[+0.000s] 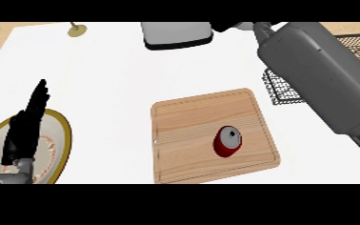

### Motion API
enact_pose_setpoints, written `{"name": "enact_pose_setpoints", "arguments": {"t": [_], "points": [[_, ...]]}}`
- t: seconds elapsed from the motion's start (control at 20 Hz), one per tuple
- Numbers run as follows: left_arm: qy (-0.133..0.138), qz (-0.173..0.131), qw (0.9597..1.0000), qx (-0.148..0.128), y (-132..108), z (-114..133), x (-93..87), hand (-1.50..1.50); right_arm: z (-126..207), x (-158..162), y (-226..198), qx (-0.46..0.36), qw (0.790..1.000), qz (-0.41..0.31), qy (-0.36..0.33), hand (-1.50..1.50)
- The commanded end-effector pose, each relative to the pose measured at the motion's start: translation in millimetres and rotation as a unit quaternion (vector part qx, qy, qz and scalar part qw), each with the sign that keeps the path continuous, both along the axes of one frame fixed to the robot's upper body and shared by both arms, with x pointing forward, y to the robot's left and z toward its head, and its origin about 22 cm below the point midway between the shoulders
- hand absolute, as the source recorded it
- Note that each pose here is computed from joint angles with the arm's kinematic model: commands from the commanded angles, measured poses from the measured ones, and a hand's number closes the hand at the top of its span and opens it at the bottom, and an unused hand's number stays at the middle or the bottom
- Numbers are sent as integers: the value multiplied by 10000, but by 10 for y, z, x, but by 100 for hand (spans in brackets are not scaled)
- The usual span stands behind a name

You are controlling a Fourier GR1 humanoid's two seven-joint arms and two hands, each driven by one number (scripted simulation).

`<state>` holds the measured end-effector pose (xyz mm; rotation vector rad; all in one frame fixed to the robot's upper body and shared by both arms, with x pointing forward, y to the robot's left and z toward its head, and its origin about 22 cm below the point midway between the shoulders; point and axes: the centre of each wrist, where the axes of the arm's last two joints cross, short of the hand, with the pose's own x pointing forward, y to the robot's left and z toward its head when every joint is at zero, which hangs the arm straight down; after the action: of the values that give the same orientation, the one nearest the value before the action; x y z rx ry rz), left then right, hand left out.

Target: Pick the eggplant from the cutting board and place it in the tiered basket

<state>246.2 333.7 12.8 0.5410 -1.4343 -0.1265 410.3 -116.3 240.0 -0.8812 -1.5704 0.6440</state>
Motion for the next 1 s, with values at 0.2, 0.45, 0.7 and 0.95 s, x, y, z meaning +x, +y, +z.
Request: {"name": "enact_pose_setpoints", "arguments": {"t": [0.2,0.45,0.7,0.95], "points": [[-166,-214,9996,36,-26,95,-6,0,523,-583,-773,-177,9993,-255,-228,150],[-198,-368,9991,41,-6,211,130,0,377,-1052,-1171,-556,9976,-346,-228,150],[-269,-616,9977,12,-114,217,199,0,318,-1073,-1714,-1254,9872,-906,-394,150],[-279,-681,9972,-93,-312,184,278,0,327,-1034,-2070,-2343,9577,-1645,-279,150]]}}
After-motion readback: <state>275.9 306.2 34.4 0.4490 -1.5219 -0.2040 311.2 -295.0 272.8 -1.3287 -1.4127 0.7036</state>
